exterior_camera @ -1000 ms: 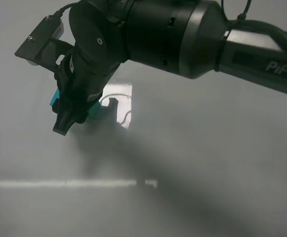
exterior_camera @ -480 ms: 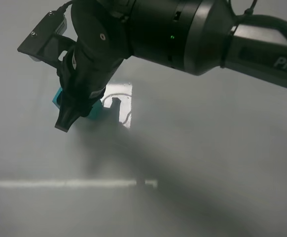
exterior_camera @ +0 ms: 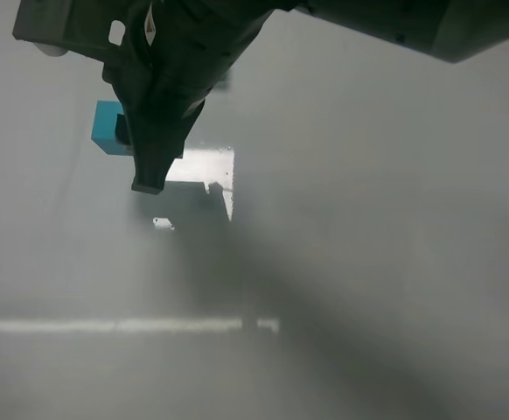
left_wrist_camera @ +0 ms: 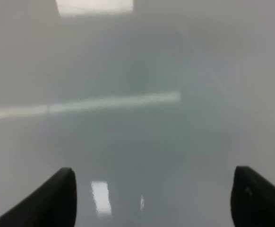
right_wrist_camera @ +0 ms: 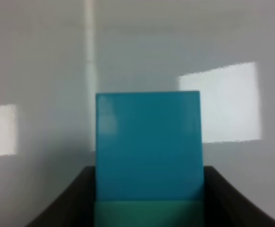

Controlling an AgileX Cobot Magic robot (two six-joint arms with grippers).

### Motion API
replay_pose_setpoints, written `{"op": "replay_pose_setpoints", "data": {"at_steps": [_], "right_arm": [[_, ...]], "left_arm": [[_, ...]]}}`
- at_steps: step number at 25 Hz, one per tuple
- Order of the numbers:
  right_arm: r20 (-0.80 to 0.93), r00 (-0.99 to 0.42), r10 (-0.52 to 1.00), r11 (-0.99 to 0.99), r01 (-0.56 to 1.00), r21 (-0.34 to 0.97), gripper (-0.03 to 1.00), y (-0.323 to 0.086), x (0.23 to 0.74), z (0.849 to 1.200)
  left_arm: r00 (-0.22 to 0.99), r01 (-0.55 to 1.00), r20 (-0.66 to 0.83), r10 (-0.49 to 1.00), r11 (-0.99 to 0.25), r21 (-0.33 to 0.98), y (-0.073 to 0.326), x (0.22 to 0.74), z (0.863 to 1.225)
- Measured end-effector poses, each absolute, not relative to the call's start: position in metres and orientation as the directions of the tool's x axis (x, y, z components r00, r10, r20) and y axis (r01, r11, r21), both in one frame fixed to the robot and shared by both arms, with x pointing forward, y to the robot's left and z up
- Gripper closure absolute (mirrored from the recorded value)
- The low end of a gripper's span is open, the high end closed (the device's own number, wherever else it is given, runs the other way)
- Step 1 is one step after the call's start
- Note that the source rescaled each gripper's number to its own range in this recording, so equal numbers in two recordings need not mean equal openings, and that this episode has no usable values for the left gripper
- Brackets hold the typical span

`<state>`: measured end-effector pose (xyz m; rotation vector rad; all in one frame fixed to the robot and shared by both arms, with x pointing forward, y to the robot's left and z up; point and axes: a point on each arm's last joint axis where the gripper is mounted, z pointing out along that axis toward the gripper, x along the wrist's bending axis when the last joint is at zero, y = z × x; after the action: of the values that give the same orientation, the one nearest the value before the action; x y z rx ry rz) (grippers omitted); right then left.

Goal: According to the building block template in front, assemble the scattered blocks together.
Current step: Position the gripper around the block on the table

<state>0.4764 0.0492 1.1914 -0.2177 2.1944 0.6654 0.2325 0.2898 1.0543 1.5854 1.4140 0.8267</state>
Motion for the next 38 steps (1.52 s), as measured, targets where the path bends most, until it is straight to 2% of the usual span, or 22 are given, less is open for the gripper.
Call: {"op": "replay_pose_setpoints", "data": {"at_steps": [12, 38], "right_arm": [[-0.714, -0.697, 0.058, 0.88, -0.301, 0.366, 0.97, 0.045, 0.503, 1.168], [-0.689, -0.723, 0.05, 0.885, -0.288, 0.366, 0.97, 0.048, 0.512, 1.155]], "left_arm": [[0.148, 0.437, -0.055, 0.988, -0.016, 0.899, 0.29, 0.232, 1.054], [0.148, 0.437, -0.055, 0.988, -0.016, 0.899, 0.29, 0.232, 1.054]]}}
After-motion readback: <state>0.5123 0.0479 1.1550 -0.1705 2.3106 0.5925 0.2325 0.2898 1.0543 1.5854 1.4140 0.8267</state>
